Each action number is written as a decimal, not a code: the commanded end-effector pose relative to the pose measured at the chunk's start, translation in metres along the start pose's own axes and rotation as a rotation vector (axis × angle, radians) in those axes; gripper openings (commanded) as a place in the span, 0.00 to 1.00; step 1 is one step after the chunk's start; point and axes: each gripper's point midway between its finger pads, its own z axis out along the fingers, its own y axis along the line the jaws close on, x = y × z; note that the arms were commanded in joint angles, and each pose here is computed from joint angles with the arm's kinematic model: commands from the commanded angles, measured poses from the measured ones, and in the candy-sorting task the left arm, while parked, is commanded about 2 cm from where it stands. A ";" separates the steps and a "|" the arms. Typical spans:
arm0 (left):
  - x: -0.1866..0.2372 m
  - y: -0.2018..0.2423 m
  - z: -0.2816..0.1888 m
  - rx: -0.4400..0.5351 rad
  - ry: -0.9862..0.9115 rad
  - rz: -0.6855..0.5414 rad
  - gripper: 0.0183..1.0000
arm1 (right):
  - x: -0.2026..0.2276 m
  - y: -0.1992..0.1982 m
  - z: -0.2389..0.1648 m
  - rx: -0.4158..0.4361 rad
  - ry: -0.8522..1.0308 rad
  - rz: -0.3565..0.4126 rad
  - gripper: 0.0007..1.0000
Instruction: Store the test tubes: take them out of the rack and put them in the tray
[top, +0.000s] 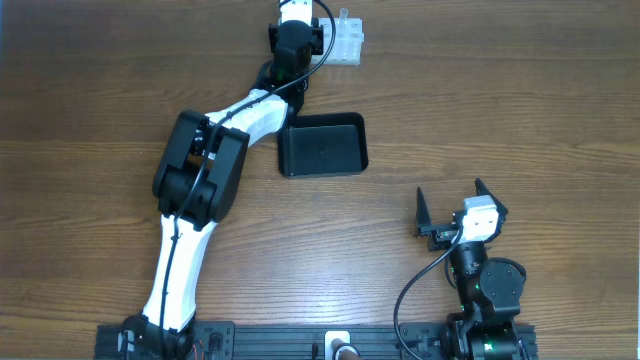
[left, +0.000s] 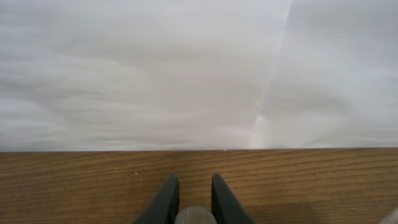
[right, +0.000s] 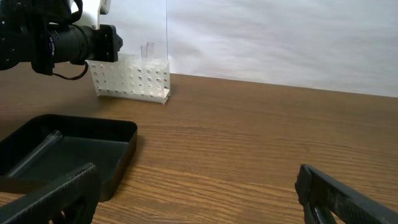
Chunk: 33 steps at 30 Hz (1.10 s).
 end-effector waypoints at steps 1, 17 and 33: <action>-0.014 -0.003 0.001 0.015 -0.025 -0.007 0.02 | 0.001 0.001 0.000 -0.007 -0.001 0.003 0.99; -0.090 0.011 -0.016 -0.019 -0.139 -0.048 0.02 | 0.001 0.001 0.000 -0.007 -0.001 0.003 0.99; -0.194 0.025 -0.074 -0.015 -0.165 -0.059 0.02 | 0.001 0.001 0.000 -0.007 -0.001 0.003 0.99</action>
